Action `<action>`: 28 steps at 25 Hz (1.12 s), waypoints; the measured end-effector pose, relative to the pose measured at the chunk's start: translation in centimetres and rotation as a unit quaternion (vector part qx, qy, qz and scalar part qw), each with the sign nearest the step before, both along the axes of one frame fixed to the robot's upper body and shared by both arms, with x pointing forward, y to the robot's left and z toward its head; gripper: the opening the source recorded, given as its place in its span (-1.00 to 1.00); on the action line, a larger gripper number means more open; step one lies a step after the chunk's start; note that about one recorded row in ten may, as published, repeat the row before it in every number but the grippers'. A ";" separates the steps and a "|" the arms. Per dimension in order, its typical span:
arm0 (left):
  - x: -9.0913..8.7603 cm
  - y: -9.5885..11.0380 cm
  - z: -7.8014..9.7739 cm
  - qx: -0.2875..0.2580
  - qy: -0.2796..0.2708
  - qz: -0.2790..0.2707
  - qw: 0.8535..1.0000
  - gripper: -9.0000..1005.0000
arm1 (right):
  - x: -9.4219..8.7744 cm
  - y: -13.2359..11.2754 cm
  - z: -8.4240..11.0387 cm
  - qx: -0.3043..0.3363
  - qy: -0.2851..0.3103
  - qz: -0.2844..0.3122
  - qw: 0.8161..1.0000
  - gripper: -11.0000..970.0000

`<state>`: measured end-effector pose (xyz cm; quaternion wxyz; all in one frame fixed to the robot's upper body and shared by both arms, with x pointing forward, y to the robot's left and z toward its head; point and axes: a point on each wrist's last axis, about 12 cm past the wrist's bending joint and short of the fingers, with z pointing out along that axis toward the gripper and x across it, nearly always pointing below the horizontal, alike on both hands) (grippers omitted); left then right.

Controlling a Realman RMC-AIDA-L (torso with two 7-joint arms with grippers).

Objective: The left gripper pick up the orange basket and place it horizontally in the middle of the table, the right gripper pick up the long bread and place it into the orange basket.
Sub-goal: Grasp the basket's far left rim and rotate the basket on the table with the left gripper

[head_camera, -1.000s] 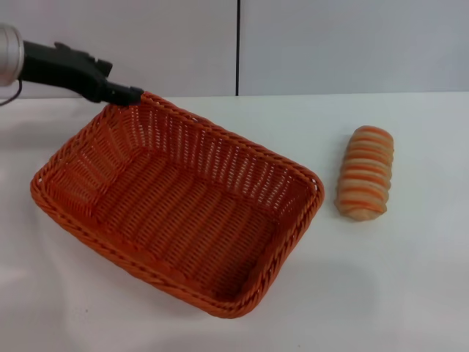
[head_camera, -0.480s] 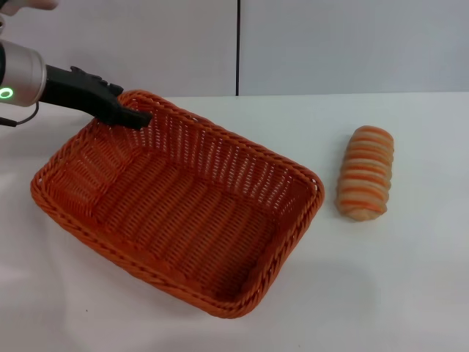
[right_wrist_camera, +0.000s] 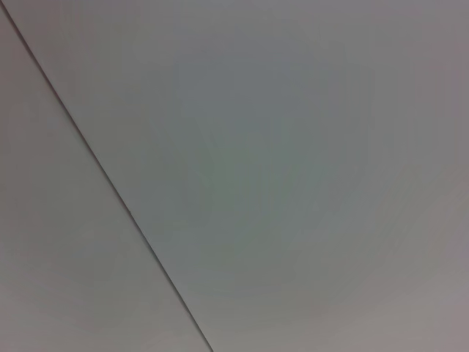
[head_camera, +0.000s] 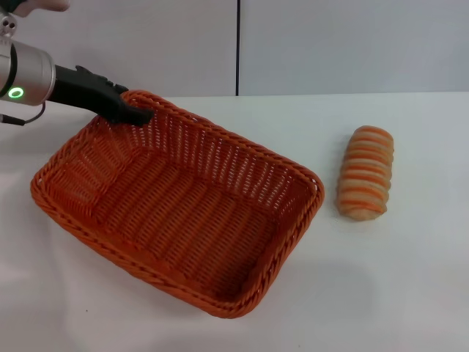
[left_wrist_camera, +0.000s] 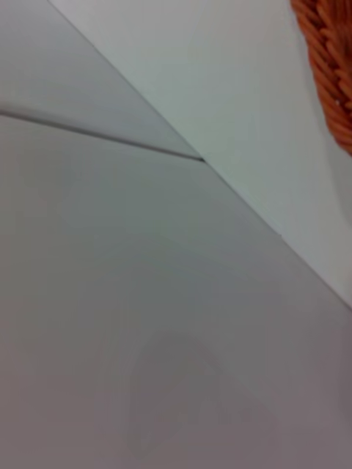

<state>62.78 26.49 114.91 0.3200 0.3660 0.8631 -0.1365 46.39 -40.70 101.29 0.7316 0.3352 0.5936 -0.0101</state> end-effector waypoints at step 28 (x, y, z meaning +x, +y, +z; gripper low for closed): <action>-0.1 1.0 -0.1 0.002 -0.020 0.042 0.999 -0.54 | -0.2 -0.2 -0.2 0.003 0.006 -0.003 1.000 0.51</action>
